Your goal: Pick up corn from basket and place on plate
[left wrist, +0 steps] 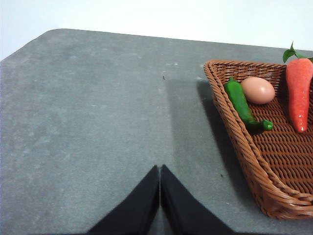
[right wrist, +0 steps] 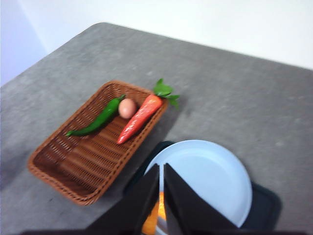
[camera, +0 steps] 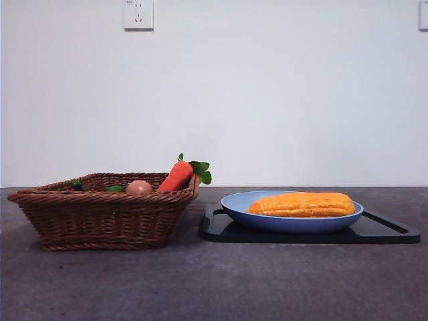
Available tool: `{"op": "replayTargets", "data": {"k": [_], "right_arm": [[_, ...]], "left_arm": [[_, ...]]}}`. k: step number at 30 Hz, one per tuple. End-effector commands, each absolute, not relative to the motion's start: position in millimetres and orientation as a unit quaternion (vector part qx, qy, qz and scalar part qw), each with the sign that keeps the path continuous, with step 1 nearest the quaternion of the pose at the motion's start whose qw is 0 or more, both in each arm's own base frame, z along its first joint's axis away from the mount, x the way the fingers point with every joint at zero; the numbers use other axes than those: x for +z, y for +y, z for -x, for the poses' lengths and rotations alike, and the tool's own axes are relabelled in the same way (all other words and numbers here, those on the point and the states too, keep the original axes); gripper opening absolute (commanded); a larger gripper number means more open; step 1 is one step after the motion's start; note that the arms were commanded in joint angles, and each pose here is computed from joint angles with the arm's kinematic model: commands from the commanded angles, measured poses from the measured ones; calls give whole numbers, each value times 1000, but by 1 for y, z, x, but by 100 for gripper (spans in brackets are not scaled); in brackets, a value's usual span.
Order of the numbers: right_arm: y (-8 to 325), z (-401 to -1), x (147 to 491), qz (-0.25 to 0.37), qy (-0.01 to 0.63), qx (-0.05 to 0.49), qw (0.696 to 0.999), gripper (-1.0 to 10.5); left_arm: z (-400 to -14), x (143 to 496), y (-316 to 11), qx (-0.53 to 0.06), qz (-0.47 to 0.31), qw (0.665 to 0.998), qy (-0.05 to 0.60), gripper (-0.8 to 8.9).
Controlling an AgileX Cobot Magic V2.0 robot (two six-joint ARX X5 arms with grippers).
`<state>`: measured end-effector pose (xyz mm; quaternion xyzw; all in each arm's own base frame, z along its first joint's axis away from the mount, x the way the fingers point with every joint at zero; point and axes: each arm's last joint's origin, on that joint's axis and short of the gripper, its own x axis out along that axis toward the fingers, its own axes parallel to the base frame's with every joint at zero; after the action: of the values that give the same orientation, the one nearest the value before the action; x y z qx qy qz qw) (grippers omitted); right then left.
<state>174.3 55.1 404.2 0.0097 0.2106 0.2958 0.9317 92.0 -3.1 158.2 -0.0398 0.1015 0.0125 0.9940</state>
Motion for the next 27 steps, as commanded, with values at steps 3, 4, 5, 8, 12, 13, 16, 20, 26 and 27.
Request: {"op": "replayTargets", "data": {"k": [3,4,5,8,12,13,16,20,26,27], "right_arm": [[42,-160,414,21,151,273,950,2],[40,-157,412,21,135,269,953,2],[38,-154,409,19,119,265,957,2],[30,-143,393,10,75,247,966,2],[21,-128,360,5,26,218,976,2],[19,-124,351,3,15,207,978,2],[15,-115,324,4,-10,173,985,2],[12,-105,289,-1,-38,133,990,2],[10,-99,236,-26,-48,116,992,2],[10,-99,228,-32,-47,110,992,2]], "left_arm": [[-92,154,-3,13,41,992,118,6],[-92,154,-3,13,41,992,118,6],[-92,154,-3,13,41,992,118,6],[-92,154,-3,13,41,992,118,6],[-92,154,-3,13,41,992,118,6],[-92,154,-3,13,41,992,118,6],[-92,154,-3,13,41,992,118,6],[-92,154,-3,13,41,992,118,6],[-92,154,-3,13,41,992,118,6],[-92,154,-3,13,41,992,118,6]]}}
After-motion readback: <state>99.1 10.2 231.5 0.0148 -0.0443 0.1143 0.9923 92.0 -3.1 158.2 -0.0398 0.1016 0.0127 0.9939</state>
